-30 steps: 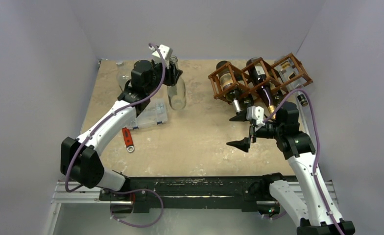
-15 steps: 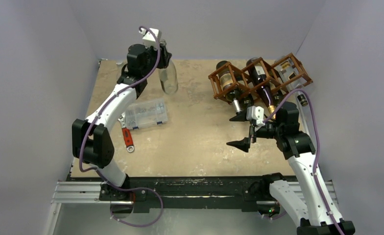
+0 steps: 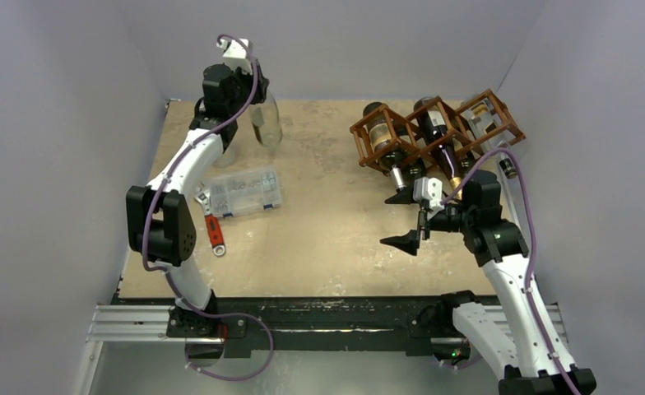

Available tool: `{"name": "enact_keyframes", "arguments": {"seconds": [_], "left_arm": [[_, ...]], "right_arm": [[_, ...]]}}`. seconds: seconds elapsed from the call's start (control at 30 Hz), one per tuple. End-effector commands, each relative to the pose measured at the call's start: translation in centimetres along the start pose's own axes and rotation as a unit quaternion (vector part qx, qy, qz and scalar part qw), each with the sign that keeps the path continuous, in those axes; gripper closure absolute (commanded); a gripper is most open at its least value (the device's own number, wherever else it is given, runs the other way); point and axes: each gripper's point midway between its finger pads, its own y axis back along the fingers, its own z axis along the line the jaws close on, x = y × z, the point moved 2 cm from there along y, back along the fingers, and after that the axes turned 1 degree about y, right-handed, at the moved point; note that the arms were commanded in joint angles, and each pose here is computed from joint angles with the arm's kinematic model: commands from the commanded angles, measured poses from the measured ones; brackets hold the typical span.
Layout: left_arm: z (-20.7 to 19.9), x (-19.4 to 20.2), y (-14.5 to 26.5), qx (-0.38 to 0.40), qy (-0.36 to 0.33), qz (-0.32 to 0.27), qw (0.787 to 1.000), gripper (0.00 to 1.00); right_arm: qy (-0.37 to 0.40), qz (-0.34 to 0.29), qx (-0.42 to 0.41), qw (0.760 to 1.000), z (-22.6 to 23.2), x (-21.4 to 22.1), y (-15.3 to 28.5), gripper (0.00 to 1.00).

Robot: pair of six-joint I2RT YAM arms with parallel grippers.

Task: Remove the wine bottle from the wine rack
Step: Place the wine bottle at the center of the board.

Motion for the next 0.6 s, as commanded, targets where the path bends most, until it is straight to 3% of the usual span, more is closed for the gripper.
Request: {"name": "enact_keyframes", "arguments": {"seconds": [0.0, 0.57], "left_arm": [[1.1, -9.9, 1.1, -0.011, -0.010, -0.155, 0.988, 1.00], [4.6, -4.1, -0.2, -0.034, 0.001, -0.101, 0.994, 1.00]], "right_arm": [[0.006, -0.002, -0.001, 1.000, -0.1, -0.1, 0.0, 0.01], [-0.002, 0.003, -0.001, 1.000, -0.4, 0.3, -0.2, 0.01]]}}
